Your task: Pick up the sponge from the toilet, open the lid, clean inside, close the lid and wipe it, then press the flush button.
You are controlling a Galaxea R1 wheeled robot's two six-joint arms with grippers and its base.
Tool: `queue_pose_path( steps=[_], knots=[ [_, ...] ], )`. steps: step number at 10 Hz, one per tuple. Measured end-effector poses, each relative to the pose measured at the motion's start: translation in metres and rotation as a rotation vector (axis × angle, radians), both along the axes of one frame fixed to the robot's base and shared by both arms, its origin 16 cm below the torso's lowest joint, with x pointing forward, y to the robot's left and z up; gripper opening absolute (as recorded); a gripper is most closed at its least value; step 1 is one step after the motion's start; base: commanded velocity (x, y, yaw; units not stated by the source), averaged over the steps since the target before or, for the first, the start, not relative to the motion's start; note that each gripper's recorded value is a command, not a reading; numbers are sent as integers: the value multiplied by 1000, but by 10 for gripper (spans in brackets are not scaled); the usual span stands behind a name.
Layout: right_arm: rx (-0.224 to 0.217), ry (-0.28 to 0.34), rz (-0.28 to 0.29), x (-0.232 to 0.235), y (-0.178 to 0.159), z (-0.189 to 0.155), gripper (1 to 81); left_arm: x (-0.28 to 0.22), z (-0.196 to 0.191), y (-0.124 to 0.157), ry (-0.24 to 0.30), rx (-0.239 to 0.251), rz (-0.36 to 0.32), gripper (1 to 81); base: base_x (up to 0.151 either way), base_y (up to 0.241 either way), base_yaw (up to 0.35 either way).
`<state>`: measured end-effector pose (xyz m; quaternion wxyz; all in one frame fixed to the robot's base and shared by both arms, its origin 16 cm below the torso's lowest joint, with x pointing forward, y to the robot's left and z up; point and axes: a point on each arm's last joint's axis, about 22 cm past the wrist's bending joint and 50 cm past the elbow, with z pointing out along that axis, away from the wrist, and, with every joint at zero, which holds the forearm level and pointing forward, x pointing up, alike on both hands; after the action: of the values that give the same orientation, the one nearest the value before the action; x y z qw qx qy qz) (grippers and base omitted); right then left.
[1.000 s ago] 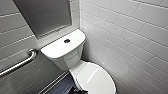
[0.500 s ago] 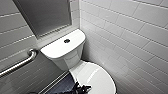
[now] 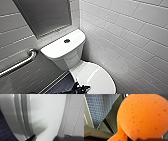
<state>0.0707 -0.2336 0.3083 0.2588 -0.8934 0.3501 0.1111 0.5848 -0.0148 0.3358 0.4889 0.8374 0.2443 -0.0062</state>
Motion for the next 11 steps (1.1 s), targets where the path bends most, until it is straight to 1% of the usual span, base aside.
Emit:
queue_pose_path(
  steps=[3, 5, 9, 11],
  knots=[
    [7, -7, -2, 5, 5, -2, 10, -21, -13, 14, 35, 20, 3, 811, 0, 0, 0],
    [7, -8, -2, 5, 5, -2, 10, -23, -14, 5, 37, 14, 1, 811, 0, 0, 0],
    [5, -9, -2, 6, 4, -2, 10, -20, -24, -14, 36, 25, 2, 811, 0, 0, 0],
    [5, -9, -2, 6, 4, -2, 10, -19, -27, -14, 38, 32, -1, 811, 0, 0, 0]
  ],
)
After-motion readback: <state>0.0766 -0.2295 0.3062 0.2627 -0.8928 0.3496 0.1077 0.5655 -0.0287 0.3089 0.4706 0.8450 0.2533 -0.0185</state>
